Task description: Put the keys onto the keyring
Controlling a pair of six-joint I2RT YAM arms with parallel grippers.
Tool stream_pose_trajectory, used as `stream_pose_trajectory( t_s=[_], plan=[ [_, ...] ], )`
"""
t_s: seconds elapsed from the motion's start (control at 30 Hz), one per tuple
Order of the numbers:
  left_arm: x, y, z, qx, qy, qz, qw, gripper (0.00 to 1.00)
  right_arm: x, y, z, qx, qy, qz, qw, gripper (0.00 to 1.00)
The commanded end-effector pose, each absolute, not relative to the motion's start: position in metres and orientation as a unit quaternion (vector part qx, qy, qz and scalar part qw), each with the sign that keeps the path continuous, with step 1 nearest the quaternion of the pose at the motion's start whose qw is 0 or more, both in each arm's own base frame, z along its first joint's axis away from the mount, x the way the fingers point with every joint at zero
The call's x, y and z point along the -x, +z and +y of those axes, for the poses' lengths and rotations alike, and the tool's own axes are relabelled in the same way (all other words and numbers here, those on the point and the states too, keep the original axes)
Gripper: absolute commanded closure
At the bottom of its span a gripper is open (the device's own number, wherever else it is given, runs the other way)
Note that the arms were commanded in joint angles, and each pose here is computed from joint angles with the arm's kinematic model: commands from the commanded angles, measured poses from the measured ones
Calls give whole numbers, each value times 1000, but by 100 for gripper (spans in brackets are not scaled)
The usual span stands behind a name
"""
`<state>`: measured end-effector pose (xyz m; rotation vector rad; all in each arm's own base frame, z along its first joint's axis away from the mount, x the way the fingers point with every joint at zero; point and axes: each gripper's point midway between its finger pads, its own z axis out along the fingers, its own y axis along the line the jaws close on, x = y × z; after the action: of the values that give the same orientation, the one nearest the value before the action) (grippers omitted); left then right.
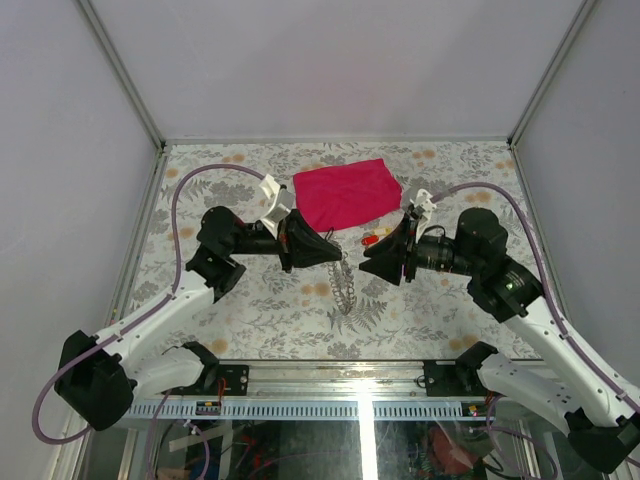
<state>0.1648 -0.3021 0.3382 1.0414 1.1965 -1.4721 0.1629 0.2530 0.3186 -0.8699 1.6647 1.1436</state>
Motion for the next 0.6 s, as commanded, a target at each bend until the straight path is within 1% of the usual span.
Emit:
stream_pose_trajectory(
  t_s=[0.0,0.07,0.13,0.27,0.33,0.43,0.57],
  plan=[
    [-156,364,-302,-457,-601,441,486,100,-147,348,253,388,491,580,522,55],
    [-156,363,-302,-458,-600,442,485,100,-145,348,253,378,501,573,527,57],
    [-157,364,-303,-458,-600,442,484,100,-142,348,254,376,511,576,515,58],
    [-157,363,-303,-459,-599,443,484,100,-135,343,259,399,523,579,481,56],
    [-157,363,-304,-459,-599,442,484,100,-136,335,259,406,517,581,480,56],
    [-157,365,-304,-460,-600,441,485,100,-141,329,258,415,501,564,508,56],
    [-160,366,-305,-455,-598,443,489,100,-145,328,253,436,467,502,583,59]
  ],
)
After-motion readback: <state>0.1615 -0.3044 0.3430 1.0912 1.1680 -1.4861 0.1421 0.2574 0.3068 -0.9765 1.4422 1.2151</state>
